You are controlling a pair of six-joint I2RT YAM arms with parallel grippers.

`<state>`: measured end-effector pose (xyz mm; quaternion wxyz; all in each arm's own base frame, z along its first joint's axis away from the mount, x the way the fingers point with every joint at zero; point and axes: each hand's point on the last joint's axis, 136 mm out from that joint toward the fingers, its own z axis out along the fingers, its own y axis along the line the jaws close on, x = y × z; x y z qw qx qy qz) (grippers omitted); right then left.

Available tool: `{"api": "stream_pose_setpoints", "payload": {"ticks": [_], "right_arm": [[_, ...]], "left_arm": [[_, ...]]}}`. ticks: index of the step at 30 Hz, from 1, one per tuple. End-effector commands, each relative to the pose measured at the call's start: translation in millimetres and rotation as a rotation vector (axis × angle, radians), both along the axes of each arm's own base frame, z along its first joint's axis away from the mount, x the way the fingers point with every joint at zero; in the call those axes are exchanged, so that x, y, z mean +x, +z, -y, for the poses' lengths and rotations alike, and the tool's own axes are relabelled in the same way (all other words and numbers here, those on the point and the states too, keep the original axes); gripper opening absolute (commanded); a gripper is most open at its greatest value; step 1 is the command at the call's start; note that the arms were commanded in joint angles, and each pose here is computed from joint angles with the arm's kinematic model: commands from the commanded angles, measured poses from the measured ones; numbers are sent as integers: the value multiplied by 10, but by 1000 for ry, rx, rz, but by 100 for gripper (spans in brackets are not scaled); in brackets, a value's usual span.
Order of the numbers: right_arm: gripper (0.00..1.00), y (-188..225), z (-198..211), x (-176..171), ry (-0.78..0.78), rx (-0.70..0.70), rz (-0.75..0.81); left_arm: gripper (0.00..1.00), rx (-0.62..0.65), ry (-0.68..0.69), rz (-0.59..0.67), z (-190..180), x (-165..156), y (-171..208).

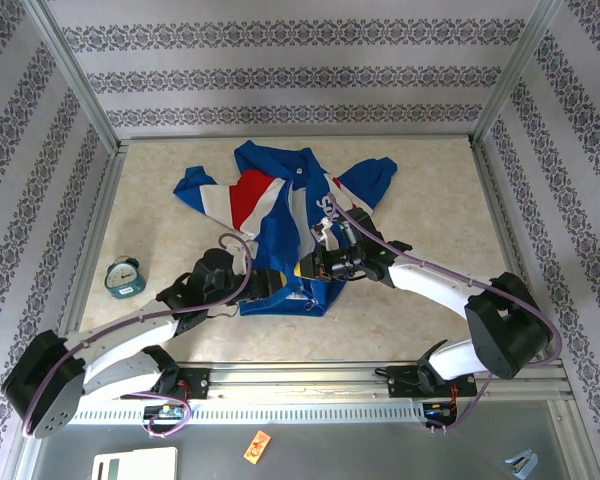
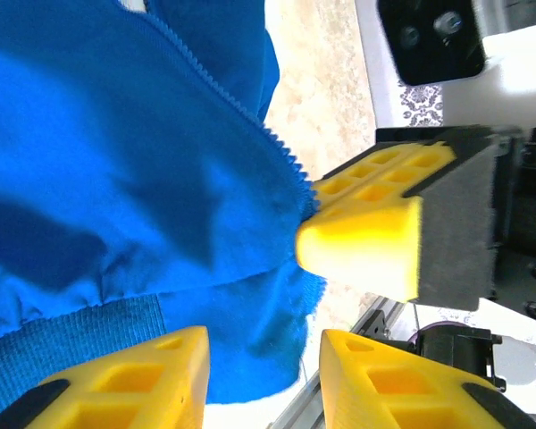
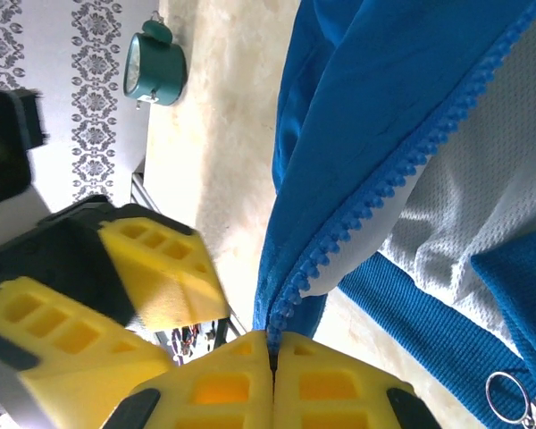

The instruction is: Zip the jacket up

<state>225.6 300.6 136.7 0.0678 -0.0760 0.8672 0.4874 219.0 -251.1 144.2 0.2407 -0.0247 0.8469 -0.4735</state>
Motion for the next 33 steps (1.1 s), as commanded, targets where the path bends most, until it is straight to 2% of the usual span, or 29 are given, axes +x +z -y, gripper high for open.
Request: {"api": "stream_pose_setpoints", "payload": {"ticks": [1,4,9,17,21,27,33], "right_arm": [[0,102,-7,12,-32,-21,-41],[0,159,-14,7,-39,-30,-62],[0,228,-8,26,-53,-35,-52],[0,135,-1,48,-64,-63,-79],[0,130,10,58,-70,-69,-77],[0,120,0,65,-74,-68,-85],[0,140,-24,76,-73,-55,-89]], "left_arm": [[35,83,45,3,-178,1,32],[34,103,60,-4,-245,-36,37],[29,52,61,-4,-210,-49,139],[24,41,-5,8,103,-73,265],[17,16,-15,9,160,-69,304],[16,-20,-21,7,228,-78,305],[22,-80,-35,4,385,-56,280]]}}
